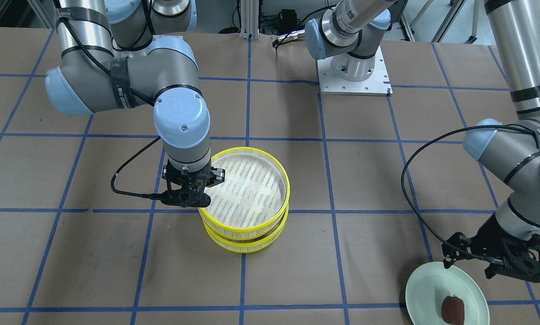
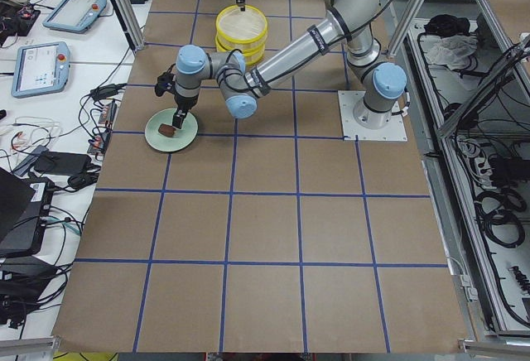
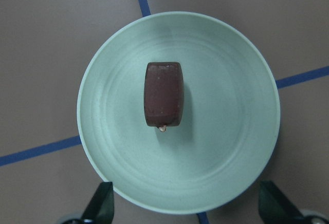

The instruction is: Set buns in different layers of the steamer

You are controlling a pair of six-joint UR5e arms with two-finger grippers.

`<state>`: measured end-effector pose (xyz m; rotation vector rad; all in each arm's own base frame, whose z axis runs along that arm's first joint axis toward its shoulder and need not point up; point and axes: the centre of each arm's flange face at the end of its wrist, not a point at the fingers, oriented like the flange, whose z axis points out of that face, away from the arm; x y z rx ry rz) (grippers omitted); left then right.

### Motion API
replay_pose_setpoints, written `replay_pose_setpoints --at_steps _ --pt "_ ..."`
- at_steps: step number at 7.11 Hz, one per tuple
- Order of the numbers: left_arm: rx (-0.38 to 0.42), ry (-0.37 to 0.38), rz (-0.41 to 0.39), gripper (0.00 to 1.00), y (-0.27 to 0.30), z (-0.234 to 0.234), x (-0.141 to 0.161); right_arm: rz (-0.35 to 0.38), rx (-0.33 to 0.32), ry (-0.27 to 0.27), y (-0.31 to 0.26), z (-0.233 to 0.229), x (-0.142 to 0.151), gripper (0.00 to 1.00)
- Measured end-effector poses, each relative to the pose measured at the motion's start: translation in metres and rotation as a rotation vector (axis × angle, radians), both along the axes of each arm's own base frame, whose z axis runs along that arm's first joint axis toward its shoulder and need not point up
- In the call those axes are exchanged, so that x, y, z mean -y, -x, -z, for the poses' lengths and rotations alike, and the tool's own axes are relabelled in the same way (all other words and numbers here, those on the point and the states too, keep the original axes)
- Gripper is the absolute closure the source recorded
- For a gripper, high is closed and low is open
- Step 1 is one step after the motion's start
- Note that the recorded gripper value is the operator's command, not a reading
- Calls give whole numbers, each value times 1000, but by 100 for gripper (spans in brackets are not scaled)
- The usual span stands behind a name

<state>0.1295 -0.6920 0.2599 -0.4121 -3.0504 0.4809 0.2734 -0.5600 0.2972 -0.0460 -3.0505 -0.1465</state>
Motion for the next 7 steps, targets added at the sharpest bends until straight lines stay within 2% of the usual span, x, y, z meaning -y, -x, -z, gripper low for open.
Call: replay_pose_setpoints --at_steps 2,4,5,6,7 --pt "-46 64 61 2 -11 31 22 -5 -7 2 -1 6 2 100" --pt "-91 93 88 14 -12 51 37 -6 -14 26 0 6 5 100" --pt "-104 94 93 14 -13 60 42 -4 -11 29 0 6 5 100" --pt "-108 94 95 22 -14 67 45 -1 -3 31 -1 8 6 100" --pt "-111 92 96 50 -15 73 48 0 0 33 -2 11 6 100"
